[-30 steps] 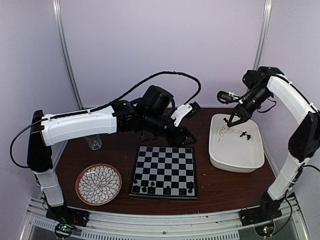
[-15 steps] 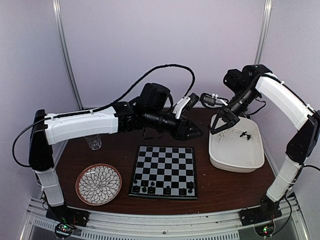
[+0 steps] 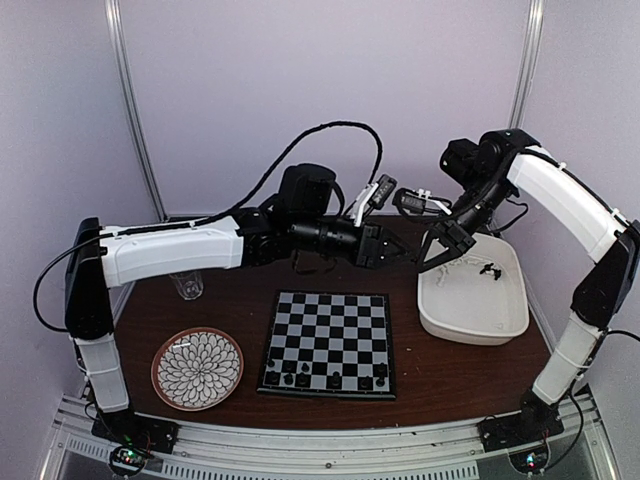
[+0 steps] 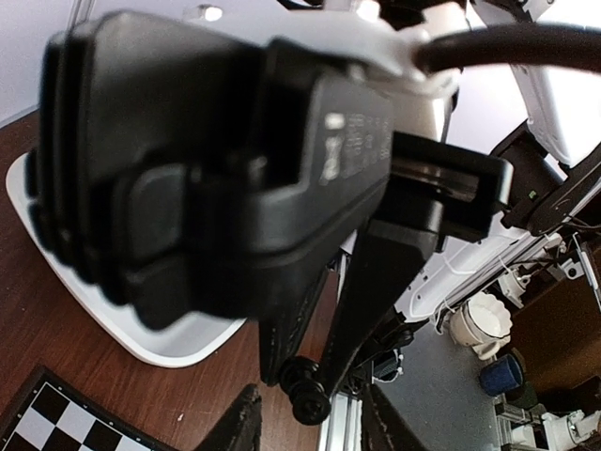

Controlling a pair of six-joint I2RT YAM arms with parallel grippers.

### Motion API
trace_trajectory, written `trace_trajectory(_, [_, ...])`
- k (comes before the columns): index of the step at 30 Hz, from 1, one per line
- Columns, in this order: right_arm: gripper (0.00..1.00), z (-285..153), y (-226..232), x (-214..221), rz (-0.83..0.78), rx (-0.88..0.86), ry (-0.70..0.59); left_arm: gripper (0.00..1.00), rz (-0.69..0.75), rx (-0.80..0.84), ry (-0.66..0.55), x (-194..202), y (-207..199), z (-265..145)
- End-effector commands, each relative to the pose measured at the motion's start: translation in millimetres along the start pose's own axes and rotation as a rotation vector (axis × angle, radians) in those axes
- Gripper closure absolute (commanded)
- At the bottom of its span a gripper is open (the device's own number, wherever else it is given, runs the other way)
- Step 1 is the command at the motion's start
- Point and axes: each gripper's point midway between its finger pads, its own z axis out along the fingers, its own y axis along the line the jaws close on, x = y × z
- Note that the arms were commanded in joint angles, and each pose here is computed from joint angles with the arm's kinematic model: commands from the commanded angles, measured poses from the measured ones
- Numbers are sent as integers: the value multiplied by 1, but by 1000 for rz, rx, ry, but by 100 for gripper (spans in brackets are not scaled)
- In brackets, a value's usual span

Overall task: Set up the chess pieces on the board
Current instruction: Pass from the right arm to the left

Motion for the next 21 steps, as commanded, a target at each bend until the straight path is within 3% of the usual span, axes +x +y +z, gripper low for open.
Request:
trace_trajectory(1, [88,-1,4,-8,-13,-13,-19,64,-12,61,-25,-3,-3,7])
trace_trajectory(11, [87,1,6,-8,-14,-19,-14,83,-11,80,-19,-1,-4,9])
trace_trajectory(17, [87,3,6,-7,-21,-11,-2,88,-5,88,-31,-3,-5,9])
trace_trajectory(21, [80,2,6,-7,-24,-7,-3,95,-2,92,-32,-2,-5,8])
